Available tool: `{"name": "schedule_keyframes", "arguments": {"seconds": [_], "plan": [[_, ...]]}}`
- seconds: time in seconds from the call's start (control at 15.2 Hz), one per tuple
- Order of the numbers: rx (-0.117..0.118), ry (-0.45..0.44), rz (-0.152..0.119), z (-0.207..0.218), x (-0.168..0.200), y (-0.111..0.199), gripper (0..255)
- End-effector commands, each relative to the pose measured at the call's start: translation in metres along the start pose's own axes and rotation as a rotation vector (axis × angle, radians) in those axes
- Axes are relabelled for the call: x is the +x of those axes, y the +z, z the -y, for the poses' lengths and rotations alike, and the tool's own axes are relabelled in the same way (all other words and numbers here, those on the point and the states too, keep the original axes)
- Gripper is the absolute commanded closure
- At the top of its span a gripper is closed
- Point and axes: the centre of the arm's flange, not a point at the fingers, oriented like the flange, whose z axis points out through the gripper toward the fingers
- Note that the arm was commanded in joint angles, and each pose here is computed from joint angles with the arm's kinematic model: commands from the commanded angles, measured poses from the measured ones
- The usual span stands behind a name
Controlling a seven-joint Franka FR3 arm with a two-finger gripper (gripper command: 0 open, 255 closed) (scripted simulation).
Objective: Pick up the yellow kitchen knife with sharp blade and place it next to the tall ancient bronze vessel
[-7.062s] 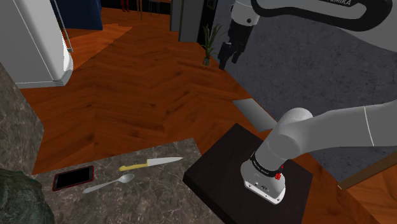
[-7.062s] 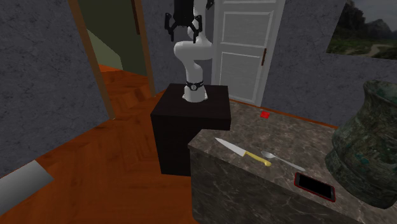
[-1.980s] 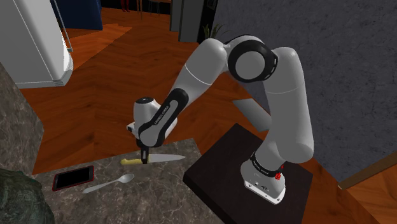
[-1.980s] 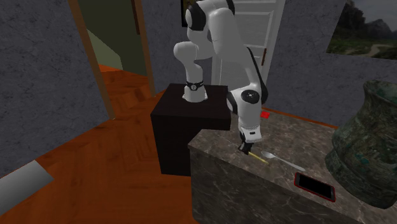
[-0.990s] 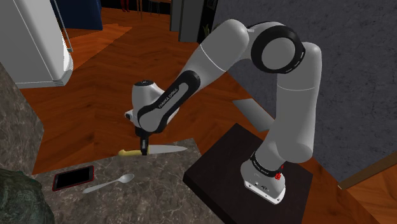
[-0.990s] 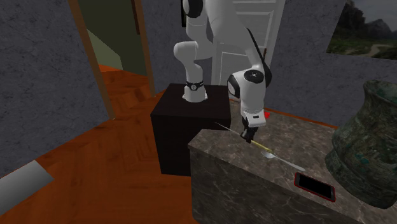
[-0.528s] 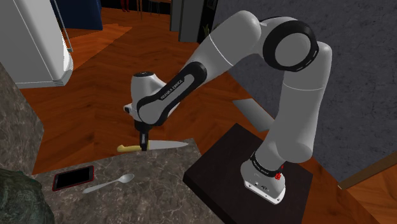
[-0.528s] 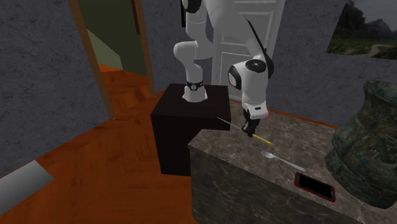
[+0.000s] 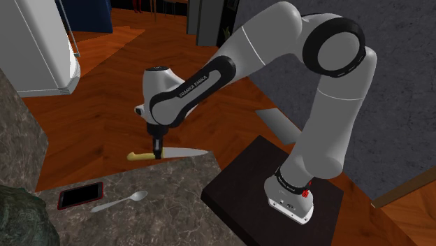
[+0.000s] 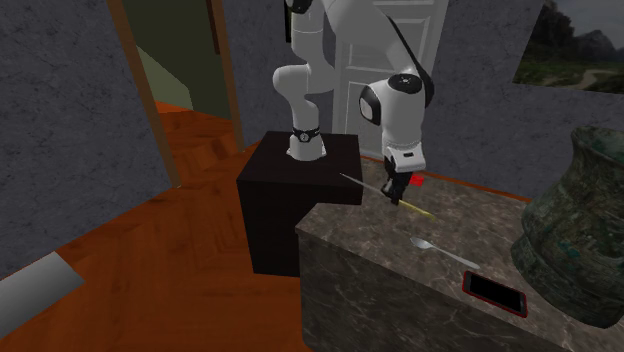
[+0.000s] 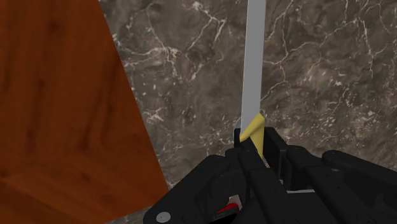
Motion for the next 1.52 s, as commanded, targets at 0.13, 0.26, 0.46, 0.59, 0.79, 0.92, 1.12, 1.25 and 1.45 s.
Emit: {"name": "schedule_keyframes", "arguments": {"seconds": [0.13,0.26,0.46,0.59,0.79,0.92,1.12,1.25,1.45], "plan": [[0.0,0.0,0.001,0.005,0.001,-0.021,255],[0.0,0.0,0.001,0.007,0.001,-0.031,255],[0.0,0.0,0.001,0.011,0.001,-0.047,255],[0.0,0.0,0.001,0.013,0.002,-0.057,255],[0.0,0.0,0.001,0.016,0.002,-0.073,255],[0.0,0.0,0.001,0.018,0.002,-0.083,255],[0.0,0.0,0.001,0.021,0.003,-0.099,255],[0.0,0.0,0.001,0.023,0.003,-0.109,255],[0.0,0.0,0.001,0.026,0.003,-0.125,255]]}}
